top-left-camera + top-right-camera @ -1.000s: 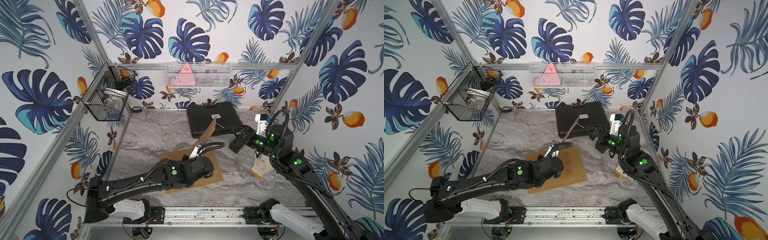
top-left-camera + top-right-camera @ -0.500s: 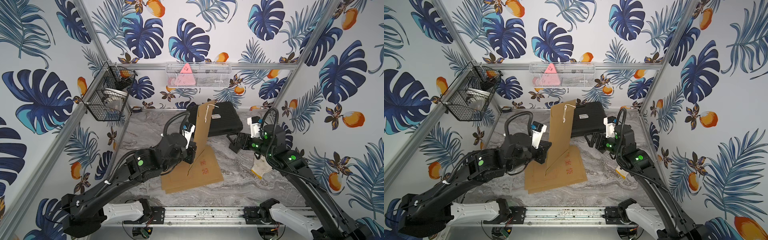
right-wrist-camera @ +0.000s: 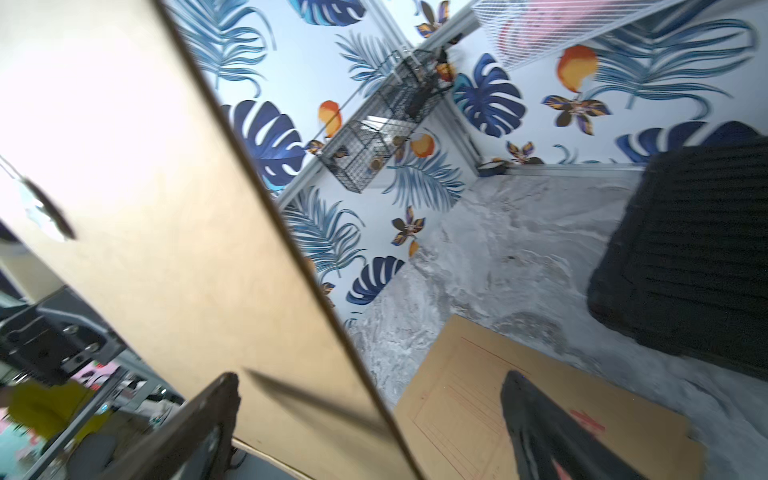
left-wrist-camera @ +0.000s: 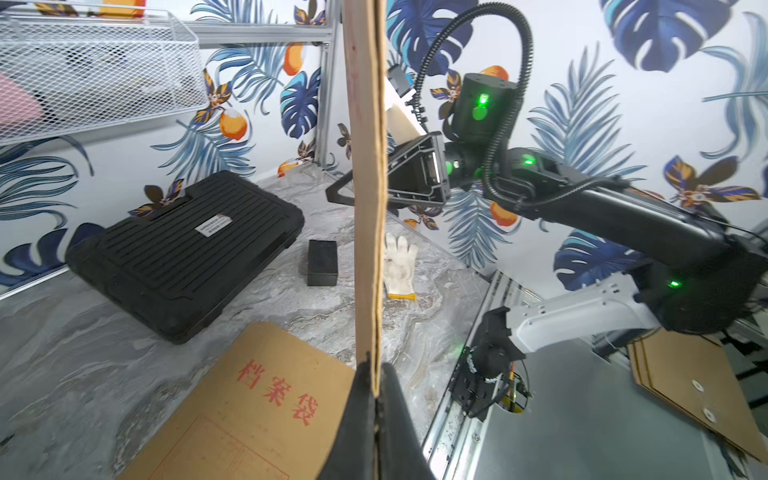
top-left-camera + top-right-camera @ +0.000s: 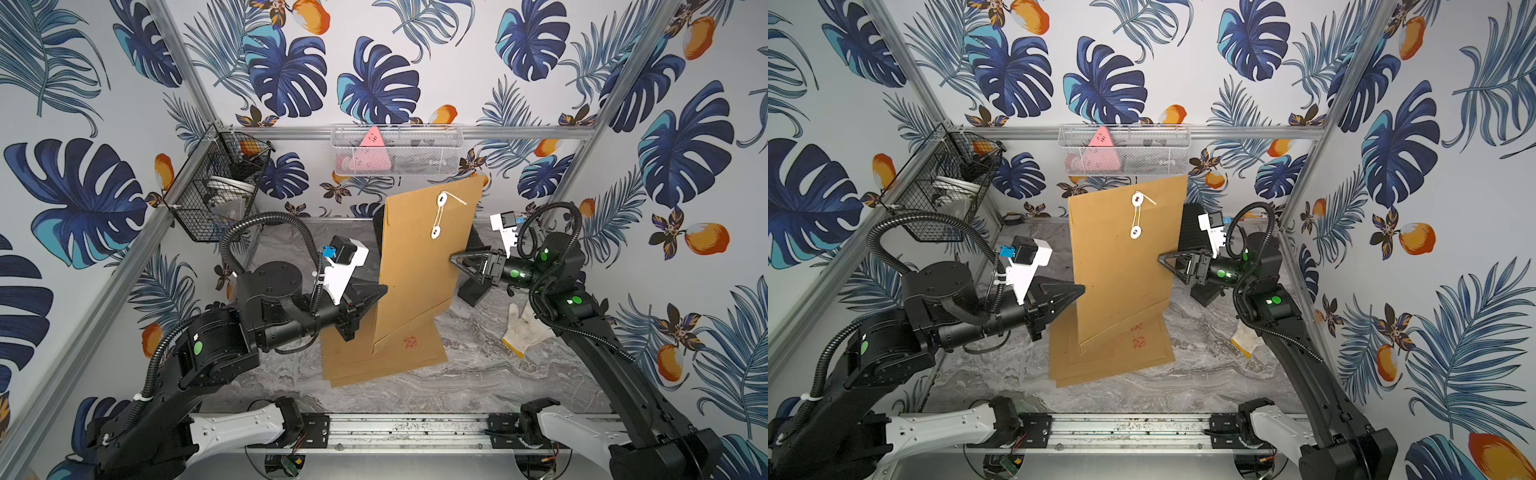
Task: Open the file bag
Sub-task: Pick up the file bag from the file bag.
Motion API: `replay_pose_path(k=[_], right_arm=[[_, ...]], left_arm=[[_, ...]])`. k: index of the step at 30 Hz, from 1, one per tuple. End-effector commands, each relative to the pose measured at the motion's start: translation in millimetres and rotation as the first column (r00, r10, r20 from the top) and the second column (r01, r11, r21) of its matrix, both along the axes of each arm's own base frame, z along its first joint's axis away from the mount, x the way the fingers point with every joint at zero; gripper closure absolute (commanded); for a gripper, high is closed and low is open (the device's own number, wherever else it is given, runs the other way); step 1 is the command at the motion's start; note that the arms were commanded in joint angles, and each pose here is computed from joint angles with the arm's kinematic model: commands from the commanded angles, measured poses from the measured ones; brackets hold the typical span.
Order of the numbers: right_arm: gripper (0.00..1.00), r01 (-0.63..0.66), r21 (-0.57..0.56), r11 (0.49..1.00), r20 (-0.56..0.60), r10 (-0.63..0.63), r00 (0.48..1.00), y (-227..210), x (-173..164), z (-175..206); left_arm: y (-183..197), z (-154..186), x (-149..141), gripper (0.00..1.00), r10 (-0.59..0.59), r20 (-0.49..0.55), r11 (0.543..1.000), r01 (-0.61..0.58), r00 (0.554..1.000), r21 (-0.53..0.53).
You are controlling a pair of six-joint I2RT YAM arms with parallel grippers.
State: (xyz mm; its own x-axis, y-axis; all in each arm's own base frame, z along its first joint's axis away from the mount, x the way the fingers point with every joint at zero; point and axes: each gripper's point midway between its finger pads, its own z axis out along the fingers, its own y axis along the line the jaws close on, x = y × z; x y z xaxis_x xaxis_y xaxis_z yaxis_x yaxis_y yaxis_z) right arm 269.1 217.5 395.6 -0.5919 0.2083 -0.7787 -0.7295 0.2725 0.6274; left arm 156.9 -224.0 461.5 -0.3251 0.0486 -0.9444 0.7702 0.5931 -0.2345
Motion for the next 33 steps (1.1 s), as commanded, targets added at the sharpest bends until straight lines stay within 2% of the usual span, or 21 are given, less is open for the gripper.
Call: replay_pose_path(k=[1,4,7,10,20,23,26,28,33], right_arm=[[0.01,-0.163,0.079,0.983,0.097,0.155,0.983,6.7,-27.0,32.0],[0.08,-0.215,0.088,0.973,0.121,0.204,0.971,7.0,-39.4,39.4],[0.24,-0.255,0.101,0.962,0.149,0.238,0.96,5.7,-51.8,46.6],[0.39,-0.278,0.113,0.954,0.166,0.258,0.952,5.0,-58.9,51.8],[0.73,-0.309,0.11,0.945,0.181,0.286,0.941,3.9,-69.1,52.2],[0.83,-0.305,0.106,0.946,0.185,0.283,0.941,3.0,-72.3,52.4],[0.94,-0.298,0.103,0.949,0.191,0.275,0.942,1.6,-76.3,54.1],[1.0,-0.297,0.105,0.949,0.204,0.272,0.941,0.2,-80.5,58.8],[1.0,-0.294,0.123,0.948,0.265,0.254,0.93,-5.0,-95.6,83.1]], left_arm=[[-3.9,15.2,-12.5,1.0,-0.075,0.037,0.996,0.076,0.997,-0.045],[-1.1,13.8,-11.8,1.0,-0.061,0.037,0.997,0.063,0.997,-0.048],[3.2,11.4,-6.5,1.0,-0.02,0.032,0.999,0.022,0.999,-0.045],[8.7,6.1,1.9,1.0,0.039,0.019,0.999,-0.039,0.999,-0.03],[34.6,-6.4,31.0,1.0,0.266,-0.003,0.963,-0.265,0.964,0.047],[37.5,-1.5,32.6,1.0,0.284,0.001,0.958,-0.284,0.959,0.027],[33.7,11.9,26.3,0.98,0.244,0.013,0.969,-0.244,0.97,-0.038],[27.1,20.6,18.1,0.86,0.186,0.019,0.979,-0.184,0.982,-0.093],[9.9,33.2,4.3,0.41,0.07,0.03,0.976,-0.062,0.997,-0.211]])
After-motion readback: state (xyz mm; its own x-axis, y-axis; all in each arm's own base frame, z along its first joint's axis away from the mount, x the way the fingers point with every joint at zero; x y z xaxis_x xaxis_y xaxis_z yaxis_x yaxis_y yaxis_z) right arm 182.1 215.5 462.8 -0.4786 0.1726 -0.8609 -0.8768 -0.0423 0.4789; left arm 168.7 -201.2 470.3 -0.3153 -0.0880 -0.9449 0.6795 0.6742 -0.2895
